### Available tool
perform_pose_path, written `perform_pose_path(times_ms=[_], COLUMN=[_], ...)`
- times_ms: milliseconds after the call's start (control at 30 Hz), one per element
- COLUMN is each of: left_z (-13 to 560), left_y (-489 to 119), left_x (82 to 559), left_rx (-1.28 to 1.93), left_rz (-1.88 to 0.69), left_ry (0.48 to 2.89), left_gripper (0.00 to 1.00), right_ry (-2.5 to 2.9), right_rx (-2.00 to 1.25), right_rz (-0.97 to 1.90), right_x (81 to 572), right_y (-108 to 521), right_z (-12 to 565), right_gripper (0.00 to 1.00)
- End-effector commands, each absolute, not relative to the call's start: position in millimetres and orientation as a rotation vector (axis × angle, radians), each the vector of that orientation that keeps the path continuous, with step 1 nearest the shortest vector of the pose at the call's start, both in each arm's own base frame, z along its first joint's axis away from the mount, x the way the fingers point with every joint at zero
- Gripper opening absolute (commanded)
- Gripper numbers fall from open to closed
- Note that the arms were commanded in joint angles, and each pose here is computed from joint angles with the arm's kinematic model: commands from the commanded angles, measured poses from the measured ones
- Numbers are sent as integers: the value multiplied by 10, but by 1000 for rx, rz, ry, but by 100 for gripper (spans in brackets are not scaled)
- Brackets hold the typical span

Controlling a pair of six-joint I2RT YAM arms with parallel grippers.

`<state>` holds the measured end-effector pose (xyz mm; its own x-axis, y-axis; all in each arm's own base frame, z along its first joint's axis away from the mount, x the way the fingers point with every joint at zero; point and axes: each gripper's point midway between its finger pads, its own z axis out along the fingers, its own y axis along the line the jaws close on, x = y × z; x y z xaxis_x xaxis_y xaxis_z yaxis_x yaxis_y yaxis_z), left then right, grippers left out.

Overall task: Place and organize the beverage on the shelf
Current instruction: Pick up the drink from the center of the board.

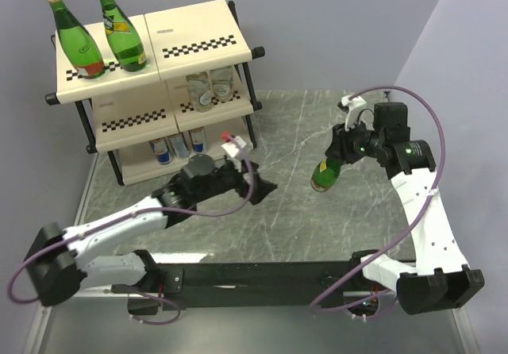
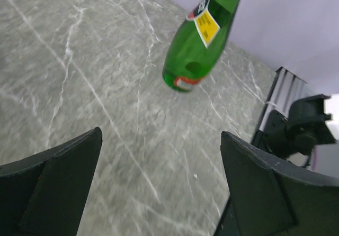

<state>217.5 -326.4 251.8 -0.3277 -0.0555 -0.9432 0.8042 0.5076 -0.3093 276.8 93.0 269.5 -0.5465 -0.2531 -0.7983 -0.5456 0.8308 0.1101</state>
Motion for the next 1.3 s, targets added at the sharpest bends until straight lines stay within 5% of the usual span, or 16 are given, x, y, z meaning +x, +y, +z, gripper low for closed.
perform_pose_path(times_ms=[0, 500, 1267], left_z=[2889, 2543, 2338], left_y=[-3617, -4775, -4933], left_x=[2338, 2417, 2508], left_rx=[632, 800, 761], left_rz=[-993, -925, -842], left_ry=[1533, 1544, 1440], left_gripper=[100, 99, 97], right_ry=[2009, 1990, 1996], right_rx=[-633, -669, -597], right_rz=[449, 539, 629], right_x=[2716, 2623, 2644], right_y=[1095, 1364, 1463], right_z=[3194, 3268, 3356], right_gripper=[0, 0, 0])
